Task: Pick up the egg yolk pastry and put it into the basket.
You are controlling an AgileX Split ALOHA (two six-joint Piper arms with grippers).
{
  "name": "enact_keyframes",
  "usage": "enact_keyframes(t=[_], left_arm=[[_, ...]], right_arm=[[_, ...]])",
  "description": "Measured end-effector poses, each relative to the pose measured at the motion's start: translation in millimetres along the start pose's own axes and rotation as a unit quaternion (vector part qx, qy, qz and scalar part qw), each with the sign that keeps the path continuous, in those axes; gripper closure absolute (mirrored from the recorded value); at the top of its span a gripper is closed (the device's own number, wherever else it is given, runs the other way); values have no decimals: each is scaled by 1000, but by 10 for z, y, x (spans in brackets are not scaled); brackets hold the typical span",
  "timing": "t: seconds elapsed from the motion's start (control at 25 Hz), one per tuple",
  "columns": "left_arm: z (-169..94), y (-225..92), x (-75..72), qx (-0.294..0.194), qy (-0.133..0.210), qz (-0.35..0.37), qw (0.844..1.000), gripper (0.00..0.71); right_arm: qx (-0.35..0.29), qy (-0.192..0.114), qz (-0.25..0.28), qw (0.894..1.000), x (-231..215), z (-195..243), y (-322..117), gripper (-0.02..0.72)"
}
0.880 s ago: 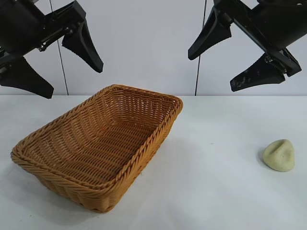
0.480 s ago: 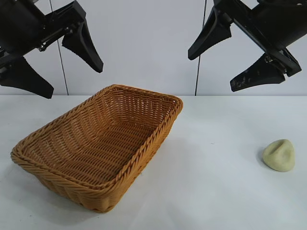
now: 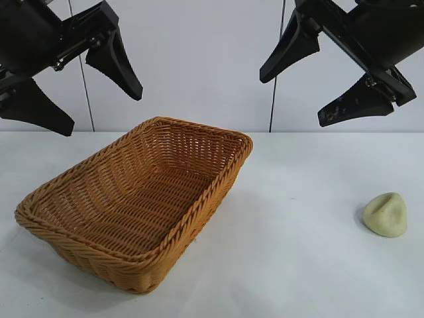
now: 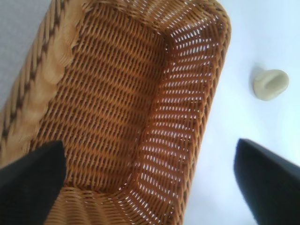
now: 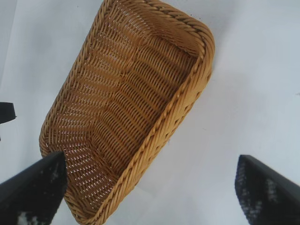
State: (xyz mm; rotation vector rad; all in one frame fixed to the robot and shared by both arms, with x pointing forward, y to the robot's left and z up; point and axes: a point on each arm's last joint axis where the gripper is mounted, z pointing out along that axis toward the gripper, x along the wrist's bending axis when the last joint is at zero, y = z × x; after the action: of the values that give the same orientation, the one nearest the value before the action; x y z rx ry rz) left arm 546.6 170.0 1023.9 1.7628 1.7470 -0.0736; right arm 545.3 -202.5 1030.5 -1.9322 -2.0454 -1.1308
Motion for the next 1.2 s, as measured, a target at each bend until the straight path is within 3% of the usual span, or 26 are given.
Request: enact_keyframes(t=[0.24, 0.48, 0.68, 0.84, 1.04, 1.2], left_arm=[[-10, 15, 9, -6, 1, -2, 1000, 14], [-275, -47, 8, -4, 8, -32, 999, 14], [-479, -343, -29, 4, 23, -83, 996, 14], [-512, -637, -156, 18, 17, -126, 992, 14], [-416, -760, -214, 4, 53, -212, 976, 14], [-345, -769, -155, -19, 96, -306, 947, 14]], right_arm=[[0, 0, 0, 1000, 0, 0, 0, 8], [0, 0, 1, 1000, 0, 0, 0, 8], [0, 0, 1, 1000, 0, 0, 0, 8], [0, 0, 1, 1000, 0, 0, 0, 8], [0, 0, 1, 1000, 0, 0, 0, 8], [0, 0, 1, 1000, 0, 0, 0, 8]])
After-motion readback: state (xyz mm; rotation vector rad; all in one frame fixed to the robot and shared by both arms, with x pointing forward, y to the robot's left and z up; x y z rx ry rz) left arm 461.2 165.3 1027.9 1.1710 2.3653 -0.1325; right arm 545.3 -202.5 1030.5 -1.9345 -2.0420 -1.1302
